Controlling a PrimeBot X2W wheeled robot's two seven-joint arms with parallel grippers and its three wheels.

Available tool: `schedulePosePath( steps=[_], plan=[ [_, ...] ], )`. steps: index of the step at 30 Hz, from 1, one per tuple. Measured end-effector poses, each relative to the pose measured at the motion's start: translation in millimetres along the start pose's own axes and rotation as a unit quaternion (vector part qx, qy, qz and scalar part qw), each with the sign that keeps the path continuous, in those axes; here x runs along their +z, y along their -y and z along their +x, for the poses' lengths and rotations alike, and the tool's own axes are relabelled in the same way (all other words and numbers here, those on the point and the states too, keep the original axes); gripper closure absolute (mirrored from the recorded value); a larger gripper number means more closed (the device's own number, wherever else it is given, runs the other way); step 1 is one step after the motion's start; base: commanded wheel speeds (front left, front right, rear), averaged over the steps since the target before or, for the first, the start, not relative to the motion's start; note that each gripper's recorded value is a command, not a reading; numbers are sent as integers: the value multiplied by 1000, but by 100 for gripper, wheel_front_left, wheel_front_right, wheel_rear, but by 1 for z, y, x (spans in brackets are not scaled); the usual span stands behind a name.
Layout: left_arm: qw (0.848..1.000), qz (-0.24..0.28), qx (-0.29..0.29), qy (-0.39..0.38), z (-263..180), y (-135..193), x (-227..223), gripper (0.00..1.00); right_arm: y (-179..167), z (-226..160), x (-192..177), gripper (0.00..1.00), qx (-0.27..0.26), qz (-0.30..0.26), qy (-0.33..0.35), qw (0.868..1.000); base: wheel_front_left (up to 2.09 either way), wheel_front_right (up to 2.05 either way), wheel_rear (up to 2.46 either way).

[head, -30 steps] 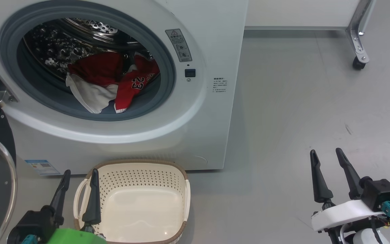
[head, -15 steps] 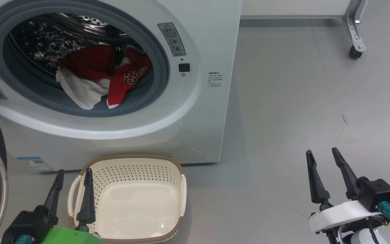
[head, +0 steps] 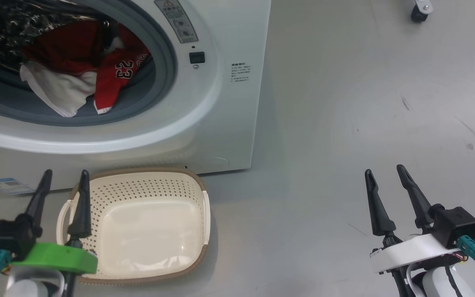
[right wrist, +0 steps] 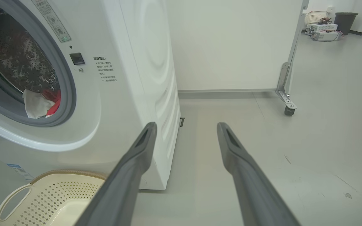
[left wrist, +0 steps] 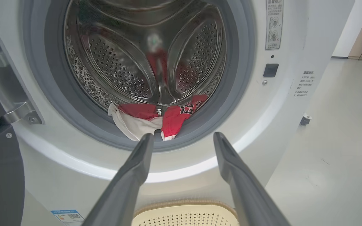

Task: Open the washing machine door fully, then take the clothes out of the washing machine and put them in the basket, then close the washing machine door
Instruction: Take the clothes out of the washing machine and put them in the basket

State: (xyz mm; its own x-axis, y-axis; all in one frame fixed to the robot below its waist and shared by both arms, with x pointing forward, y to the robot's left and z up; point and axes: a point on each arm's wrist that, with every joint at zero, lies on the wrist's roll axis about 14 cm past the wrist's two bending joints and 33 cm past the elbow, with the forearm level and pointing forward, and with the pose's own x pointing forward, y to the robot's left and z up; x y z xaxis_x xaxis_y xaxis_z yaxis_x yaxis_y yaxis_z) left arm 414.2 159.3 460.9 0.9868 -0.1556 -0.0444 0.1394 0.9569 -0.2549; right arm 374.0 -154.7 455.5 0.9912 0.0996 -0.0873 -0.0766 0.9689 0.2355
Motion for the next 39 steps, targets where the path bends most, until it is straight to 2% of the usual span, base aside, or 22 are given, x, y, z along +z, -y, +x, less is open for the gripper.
schedulePosePath(
  steps=[8,18,28,39],
  plan=[
    [999,31,-27,-22,56,-4,-2,0,15,4,-10,0,-30,5,-14,999,0,0,0],
    [991,56,-39,-113,117,-15,-44,0,39,7,-19,0,-79,9,-24,997,0,0,0],
    [985,66,-57,-150,168,-10,-70,0,62,3,-26,0,-122,1,-36,992,0,0,0],
    [974,70,-74,-201,201,1,-113,0,85,-7,-30,0,-168,-10,-47,985,0,0,0]
  ],
)
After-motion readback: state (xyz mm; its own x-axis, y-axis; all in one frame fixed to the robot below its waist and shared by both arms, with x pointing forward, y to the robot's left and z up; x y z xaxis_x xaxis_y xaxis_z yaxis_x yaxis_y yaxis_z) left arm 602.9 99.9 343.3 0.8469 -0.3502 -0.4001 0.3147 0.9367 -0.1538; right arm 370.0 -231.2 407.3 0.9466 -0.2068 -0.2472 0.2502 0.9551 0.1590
